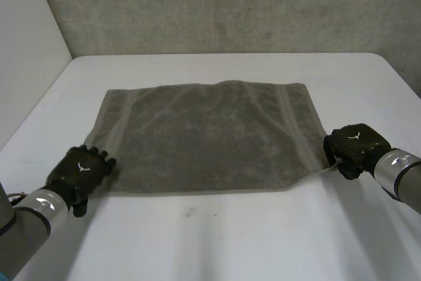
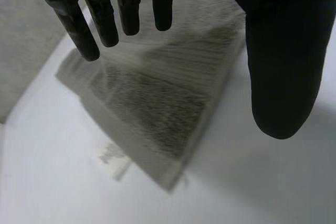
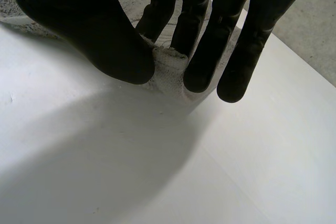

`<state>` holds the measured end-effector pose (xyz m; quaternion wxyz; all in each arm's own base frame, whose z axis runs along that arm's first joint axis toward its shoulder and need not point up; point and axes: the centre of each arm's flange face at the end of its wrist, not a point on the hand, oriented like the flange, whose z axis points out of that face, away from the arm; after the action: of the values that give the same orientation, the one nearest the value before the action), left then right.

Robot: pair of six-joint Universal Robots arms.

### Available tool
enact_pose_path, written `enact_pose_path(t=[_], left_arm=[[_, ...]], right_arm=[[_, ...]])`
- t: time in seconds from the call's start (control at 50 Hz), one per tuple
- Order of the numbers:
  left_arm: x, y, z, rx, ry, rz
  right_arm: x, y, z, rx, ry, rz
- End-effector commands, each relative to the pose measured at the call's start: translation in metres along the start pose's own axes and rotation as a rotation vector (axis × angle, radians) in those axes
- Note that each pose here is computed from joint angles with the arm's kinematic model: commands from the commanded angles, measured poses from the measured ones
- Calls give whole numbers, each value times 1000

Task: Fold the towel.

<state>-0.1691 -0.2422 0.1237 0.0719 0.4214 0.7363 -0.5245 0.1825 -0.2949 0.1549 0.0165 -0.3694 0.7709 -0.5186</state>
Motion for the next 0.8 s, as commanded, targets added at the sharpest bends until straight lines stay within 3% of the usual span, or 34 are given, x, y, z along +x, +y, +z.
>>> enact_pose_path(t=[0.02,0.18,0.32,0.8], left_arm=[[-5,8,4,-28,3,-29],[-13,10,17,-3,-33,-65],[-14,11,24,3,-27,-158],[-20,1,41,62,-40,-204]], right_arm=[[-1,1,0,-3,-3,-8],[-1,1,1,-4,-3,-10],[-1,2,1,-7,-6,-10],[-3,6,3,-21,-12,-32]])
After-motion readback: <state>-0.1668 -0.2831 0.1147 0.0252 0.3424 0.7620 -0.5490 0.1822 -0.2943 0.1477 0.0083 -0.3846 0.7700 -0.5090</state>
